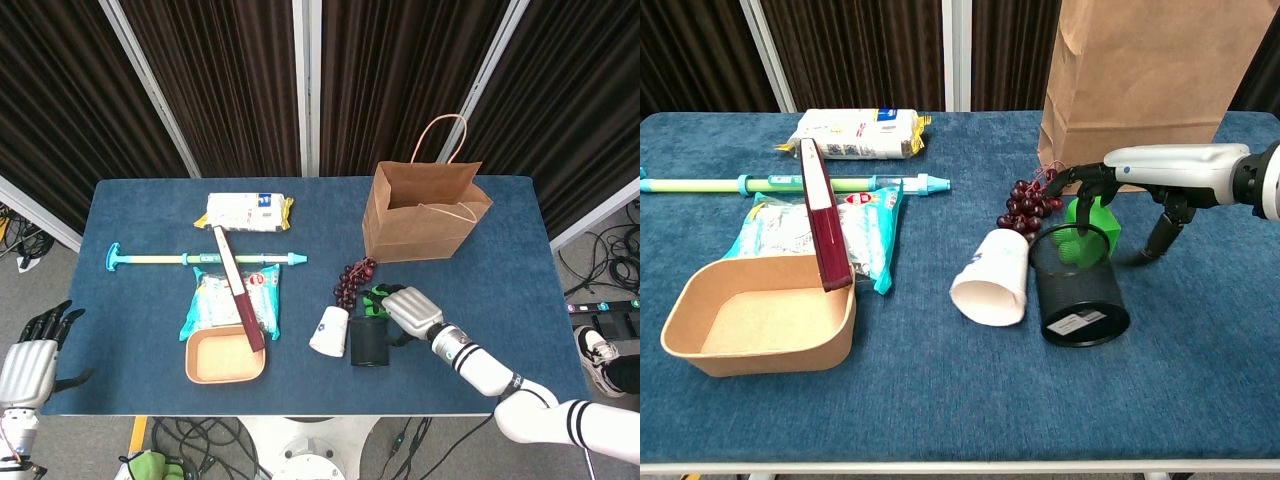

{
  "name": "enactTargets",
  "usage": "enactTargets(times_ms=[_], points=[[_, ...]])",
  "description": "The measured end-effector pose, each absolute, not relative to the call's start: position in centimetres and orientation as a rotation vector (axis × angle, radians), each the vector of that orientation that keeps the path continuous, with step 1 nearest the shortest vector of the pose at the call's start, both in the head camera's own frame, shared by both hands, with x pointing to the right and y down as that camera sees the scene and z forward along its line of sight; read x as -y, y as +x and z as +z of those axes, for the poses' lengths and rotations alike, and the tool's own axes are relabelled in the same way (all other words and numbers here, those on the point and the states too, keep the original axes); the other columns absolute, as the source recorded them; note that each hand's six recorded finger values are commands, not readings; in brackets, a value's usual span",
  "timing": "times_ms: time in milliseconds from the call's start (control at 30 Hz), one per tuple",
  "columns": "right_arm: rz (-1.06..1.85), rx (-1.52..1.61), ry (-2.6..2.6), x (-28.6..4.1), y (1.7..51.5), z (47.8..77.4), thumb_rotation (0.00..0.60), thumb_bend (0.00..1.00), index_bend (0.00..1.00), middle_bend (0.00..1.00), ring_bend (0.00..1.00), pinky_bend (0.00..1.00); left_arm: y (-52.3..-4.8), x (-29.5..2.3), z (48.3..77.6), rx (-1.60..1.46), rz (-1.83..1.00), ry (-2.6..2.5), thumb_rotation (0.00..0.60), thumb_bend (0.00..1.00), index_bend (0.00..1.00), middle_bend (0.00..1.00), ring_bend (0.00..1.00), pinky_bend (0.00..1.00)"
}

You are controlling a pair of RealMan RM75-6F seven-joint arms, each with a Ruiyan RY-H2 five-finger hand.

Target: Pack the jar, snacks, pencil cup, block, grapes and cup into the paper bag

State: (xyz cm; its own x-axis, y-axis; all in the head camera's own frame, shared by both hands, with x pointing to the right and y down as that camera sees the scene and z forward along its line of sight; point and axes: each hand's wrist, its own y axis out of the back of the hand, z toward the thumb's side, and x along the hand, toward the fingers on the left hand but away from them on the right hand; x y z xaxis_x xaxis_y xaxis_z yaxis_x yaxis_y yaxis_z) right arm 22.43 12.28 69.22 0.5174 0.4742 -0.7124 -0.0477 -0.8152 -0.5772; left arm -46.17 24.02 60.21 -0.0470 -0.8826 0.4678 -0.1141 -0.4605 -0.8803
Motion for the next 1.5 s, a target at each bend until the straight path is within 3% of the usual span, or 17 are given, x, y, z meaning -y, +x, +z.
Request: enactTargets(times_ms=[333,500,767,1067,1500], points=[[1.229,0.399,-2.293,-12.6,22.2,68.7,0.6,0.12,0.15,0.39,0.1,0.18,-46.2,-24.0,60.3,-1.07,-1.567,-1.605,0.6,0.04,0.22,0.17,0.13,0.14],[1.221,0.386,-2.315,-12.7,21.7,69.0,0.6,0.06,0.16,0.4,0.1,0.17,-46.1,-24.1,60.1,-1.072,-1.565,-1.601,0.6,0.04,0.22,0.17,0.13,0.14],[1.152,0.44,-2.352,-12.8,20.3,68.8,0.6,0.03,0.31,0.5,0.15,0.17,-46.5,-24.4,59.9,-1.077,-1.578,-1.59,0.6,0.04,0.22,0.17,0.13,0.14],[0.98,0.431,-2.314,-14.4,18.2,67.0,0.6,0.03,0.37,0.54,0.17,0.17,-46.6,-24.6,59.7,-1.08,-1.58,-1.587,0.6,0.04,0.22,0.17,0.13,0.14],[0.885,0.392,-2.215,-17.3,16.9,67.1,0.6,0.11,0.45,0.61,0.23,0.19,-47.0,-25.0,59.8,-1.097,-1.587,-1.595,0.6,0.04,0.22,0.17,0.13,0.14]])
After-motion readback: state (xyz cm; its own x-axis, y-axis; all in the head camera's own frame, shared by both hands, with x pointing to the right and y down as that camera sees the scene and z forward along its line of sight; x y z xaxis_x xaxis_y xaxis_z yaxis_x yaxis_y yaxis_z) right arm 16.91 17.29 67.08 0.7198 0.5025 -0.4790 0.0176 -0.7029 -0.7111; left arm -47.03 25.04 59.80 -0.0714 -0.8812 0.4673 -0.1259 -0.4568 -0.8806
